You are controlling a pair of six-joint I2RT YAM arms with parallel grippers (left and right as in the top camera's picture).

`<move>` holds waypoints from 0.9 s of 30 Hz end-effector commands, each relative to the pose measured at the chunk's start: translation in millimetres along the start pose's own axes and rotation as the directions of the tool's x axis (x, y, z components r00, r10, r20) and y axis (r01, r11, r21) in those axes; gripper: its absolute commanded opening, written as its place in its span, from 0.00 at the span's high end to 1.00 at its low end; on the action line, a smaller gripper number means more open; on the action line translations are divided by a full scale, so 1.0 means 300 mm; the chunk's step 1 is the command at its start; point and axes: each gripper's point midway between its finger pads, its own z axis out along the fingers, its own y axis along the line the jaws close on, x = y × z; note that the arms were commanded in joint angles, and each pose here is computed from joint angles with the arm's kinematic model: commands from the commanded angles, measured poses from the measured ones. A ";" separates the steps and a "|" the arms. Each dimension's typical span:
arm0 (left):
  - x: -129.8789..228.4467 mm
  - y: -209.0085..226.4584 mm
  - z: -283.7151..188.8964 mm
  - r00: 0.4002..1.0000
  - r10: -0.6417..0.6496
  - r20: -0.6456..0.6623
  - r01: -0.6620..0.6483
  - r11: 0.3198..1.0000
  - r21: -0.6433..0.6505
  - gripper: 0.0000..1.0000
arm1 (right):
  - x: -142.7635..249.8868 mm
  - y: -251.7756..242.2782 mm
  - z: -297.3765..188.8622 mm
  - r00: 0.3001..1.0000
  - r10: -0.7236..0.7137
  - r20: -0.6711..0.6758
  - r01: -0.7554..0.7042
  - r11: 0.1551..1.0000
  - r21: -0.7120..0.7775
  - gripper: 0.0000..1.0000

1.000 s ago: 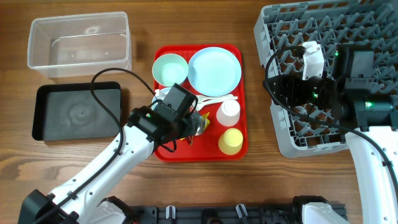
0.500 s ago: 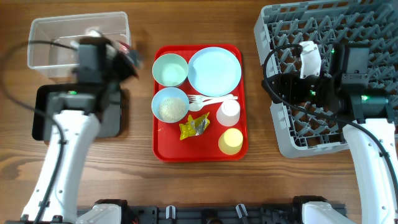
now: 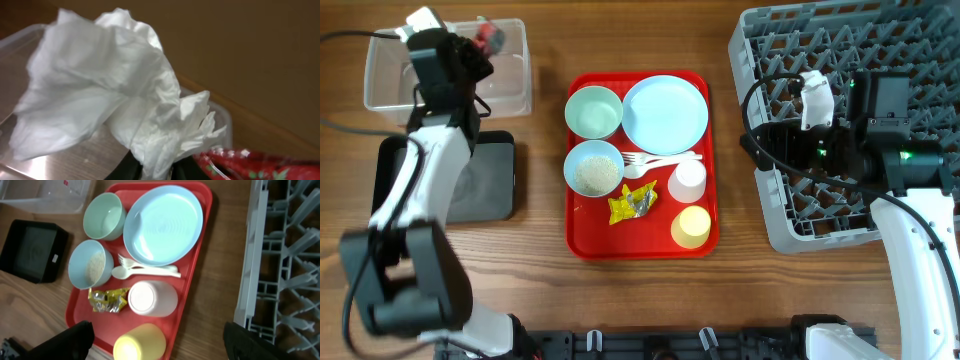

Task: Sort waste into correct bins and load items into the dishwasher rack
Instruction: 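Carry the tissue with the left gripper and drop it into the clear bin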

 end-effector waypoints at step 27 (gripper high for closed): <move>0.271 -0.371 -0.558 0.877 0.356 -0.323 -0.212 0.890 0.403 0.01 | -0.043 -0.022 -0.008 0.999 -0.034 0.037 0.033 0.999 0.038 0.12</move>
